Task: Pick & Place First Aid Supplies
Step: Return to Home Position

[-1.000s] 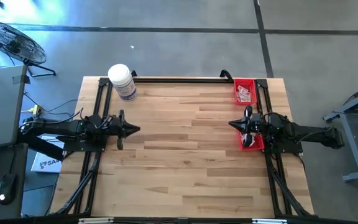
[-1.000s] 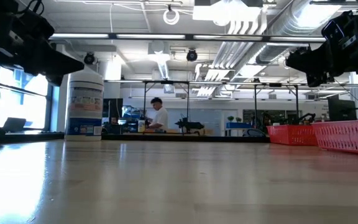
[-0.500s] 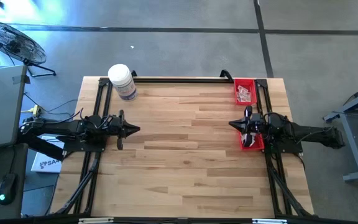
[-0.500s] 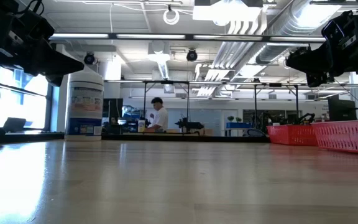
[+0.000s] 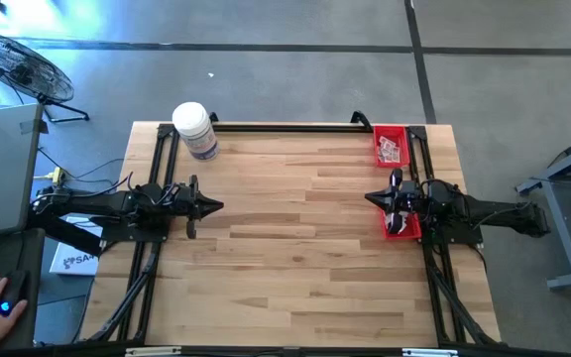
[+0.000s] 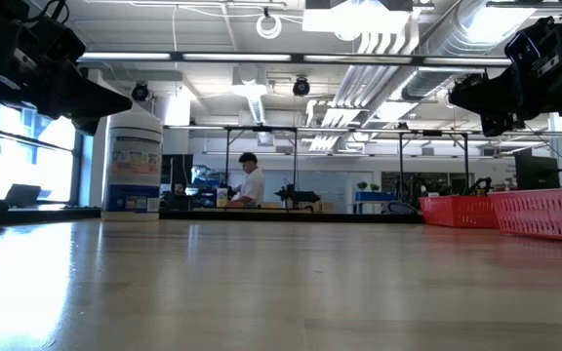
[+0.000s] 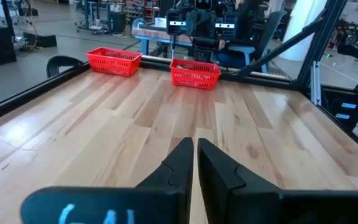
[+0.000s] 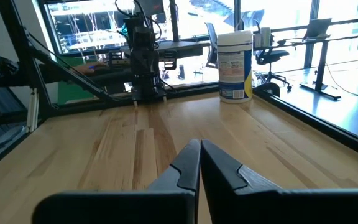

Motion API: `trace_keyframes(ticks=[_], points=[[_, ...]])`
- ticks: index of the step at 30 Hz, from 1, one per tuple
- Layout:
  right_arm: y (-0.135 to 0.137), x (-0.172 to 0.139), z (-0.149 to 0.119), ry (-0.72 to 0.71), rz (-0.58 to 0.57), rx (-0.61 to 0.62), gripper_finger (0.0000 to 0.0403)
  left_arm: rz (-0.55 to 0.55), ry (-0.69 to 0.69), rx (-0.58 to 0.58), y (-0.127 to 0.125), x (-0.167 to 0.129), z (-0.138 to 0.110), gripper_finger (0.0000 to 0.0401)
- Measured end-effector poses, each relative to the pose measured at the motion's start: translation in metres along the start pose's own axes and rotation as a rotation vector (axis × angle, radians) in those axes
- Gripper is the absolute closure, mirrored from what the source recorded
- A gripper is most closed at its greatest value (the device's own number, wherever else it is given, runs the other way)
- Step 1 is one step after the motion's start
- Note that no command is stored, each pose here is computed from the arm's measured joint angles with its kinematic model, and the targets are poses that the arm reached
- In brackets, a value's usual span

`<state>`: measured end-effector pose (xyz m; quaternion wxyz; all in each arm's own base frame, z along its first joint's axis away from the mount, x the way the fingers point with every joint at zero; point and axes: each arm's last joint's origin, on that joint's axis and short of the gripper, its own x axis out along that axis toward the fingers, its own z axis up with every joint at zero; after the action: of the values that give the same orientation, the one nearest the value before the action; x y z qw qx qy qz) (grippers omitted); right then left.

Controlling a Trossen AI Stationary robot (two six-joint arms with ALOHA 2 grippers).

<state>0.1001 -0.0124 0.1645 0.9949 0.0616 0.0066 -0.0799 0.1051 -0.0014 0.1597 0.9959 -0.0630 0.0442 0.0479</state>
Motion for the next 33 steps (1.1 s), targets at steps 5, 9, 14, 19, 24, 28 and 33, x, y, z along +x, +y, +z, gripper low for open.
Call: trace_keyframes(ticks=[5,9,14,19,24,28,33], points=[[0.0000,0.0000,0.0000,0.000,0.000,0.000,0.0393,0.000,0.000,0.000,0.0000,0.0000,-0.0001,0.0380],[0.0000,0.0000,0.0000,0.000,0.000,0.000,0.0397,0.000,0.000,0.000,0.0000,0.0000,-0.0001,0.0380],[0.0000,0.0000,-0.0002,0.001,0.000,0.000,0.0398,0.000,0.000,0.000,0.0000,0.0000,-0.0001,0.0380],[0.0000,0.0000,-0.0002,0.001,0.000,0.000,0.0398,0.000,0.000,0.000,0.0000,0.0000,-0.0001,0.0380],[0.0000,0.0000,-0.0002,0.001,0.000,0.000,0.0400,0.000,0.000,0.000,0.0000,0.0000,-0.0001,0.0380],[0.0000,0.0000,-0.0002,0.001,0.000,0.000,0.0400,0.000,0.000,0.000,0.0000,0.0000,-0.0001,0.0380],[0.0000,0.0000,-0.0002,0.001,0.000,0.000,0.0400,0.000,0.000,0.000,0.0000,0.0000,-0.0001,0.0380]])
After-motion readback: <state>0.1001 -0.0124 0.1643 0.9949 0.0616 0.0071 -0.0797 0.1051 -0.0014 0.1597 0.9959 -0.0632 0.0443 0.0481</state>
